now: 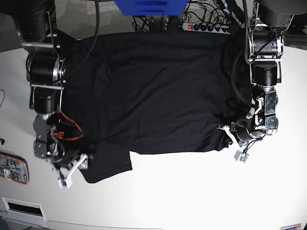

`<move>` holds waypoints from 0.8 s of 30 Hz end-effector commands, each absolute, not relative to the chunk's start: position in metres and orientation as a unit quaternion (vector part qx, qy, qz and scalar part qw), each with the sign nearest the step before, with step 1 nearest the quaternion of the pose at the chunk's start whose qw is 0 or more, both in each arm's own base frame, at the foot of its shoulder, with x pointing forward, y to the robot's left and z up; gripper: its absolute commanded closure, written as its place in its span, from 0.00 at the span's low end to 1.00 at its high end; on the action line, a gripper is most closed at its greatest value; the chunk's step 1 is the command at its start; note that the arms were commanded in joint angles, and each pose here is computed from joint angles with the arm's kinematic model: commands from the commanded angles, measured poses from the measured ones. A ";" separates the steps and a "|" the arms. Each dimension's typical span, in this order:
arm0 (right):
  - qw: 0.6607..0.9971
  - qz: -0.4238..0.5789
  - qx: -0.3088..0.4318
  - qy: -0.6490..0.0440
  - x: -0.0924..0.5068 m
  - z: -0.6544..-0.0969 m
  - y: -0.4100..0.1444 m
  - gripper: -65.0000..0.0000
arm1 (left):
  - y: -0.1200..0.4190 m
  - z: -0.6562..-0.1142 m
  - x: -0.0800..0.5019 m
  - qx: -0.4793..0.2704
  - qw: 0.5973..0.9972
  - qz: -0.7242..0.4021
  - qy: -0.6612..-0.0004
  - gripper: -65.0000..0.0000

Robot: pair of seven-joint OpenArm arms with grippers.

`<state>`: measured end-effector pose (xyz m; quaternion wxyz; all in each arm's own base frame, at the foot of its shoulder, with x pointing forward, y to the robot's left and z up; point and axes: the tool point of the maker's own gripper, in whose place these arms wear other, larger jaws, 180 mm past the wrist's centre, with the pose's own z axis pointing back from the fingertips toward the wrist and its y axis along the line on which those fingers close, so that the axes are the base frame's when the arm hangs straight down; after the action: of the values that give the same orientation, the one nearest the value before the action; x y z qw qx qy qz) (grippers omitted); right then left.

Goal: Fold the T-shirt properly
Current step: 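Adjust the right gripper's grip on the hem corner near the sleeve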

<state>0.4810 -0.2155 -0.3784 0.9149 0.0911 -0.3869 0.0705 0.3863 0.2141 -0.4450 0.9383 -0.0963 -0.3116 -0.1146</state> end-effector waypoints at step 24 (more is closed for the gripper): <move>0.875 0.046 0.127 -0.465 0.514 -0.349 -0.165 0.35 | 0.231 -0.459 0.369 -0.063 0.955 -0.123 -0.262 1.00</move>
<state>0.4944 -0.1622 -0.3788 0.8943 0.1261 -0.4268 0.0468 0.3858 0.2140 -0.4453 0.9381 -0.0973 -0.3124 -0.1134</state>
